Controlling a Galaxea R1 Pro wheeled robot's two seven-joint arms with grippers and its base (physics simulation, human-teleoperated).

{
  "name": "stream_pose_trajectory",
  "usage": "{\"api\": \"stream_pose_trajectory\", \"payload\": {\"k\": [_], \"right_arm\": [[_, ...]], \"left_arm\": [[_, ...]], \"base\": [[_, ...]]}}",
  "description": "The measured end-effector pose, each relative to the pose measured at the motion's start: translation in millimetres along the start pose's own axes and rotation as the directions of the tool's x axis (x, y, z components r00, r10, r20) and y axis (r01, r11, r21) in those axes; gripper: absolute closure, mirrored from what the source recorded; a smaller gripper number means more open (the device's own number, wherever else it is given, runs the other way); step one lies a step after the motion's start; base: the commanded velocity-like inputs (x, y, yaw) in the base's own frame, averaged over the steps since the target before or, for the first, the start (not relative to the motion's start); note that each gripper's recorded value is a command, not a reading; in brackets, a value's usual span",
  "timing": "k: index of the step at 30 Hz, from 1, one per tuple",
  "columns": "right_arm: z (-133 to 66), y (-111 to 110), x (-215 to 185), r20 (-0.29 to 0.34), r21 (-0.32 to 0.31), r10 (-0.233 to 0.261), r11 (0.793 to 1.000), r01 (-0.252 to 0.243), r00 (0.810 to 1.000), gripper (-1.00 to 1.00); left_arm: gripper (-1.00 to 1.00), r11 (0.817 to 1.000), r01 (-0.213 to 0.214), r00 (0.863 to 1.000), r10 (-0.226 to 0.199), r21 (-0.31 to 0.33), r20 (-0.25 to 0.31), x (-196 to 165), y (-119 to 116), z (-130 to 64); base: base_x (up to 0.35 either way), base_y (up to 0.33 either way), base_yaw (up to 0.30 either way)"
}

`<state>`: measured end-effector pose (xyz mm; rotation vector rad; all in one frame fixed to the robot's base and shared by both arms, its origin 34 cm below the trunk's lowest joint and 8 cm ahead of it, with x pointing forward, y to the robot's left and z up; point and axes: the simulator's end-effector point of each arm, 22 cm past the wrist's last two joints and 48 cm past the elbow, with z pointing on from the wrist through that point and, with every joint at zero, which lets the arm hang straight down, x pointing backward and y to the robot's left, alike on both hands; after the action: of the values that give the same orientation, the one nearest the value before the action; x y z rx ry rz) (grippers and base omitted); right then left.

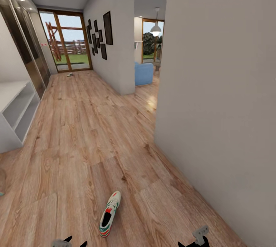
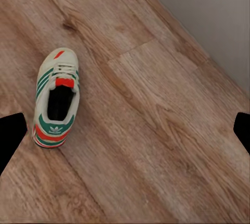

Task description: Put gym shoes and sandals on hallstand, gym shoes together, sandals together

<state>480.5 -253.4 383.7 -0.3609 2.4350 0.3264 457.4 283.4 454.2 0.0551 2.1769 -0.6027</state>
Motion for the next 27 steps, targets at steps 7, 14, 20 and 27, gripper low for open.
{"api": "stream_pose_trajectory", "payload": {"k": [7,14,20,27], "right_arm": [[0.4,0.5,-0.5,0.0,0.0,0.0,1.0,0.0,1.0,-1.0],[4.5,-8.8,-31.9,0.065,0.017,-0.031,0.999,0.03,0.997,-1.0],[7.4,-22.7,-109.2,0.212,0.056,-0.109,0.994,0.099,0.971,-1.0],[10.5,0.0,-201.3,0.332,0.062,-0.14,0.99,0.127,0.933,-1.0]], "left_arm": [[-1.0,0.981,0.007,1.0,-0.004,-0.192,0.016,-3.5,24.9,13.6],[-1.0,0.953,-0.07,0.997,0.08,-0.295,0.022,-37.1,14.0,61.8],[-1.0,0.932,-0.152,0.986,0.167,-0.328,0.017,-70.7,4.4,93.2],[-1.0,0.926,-0.167,0.984,0.175,-0.34,-0.005,-70.4,0.7,104.8]], "base": [[0.0,0.0,-0.005],[0.0,0.0,0.0],[0.0,0.0,0.0],[0.0,0.0,0.0]]}}
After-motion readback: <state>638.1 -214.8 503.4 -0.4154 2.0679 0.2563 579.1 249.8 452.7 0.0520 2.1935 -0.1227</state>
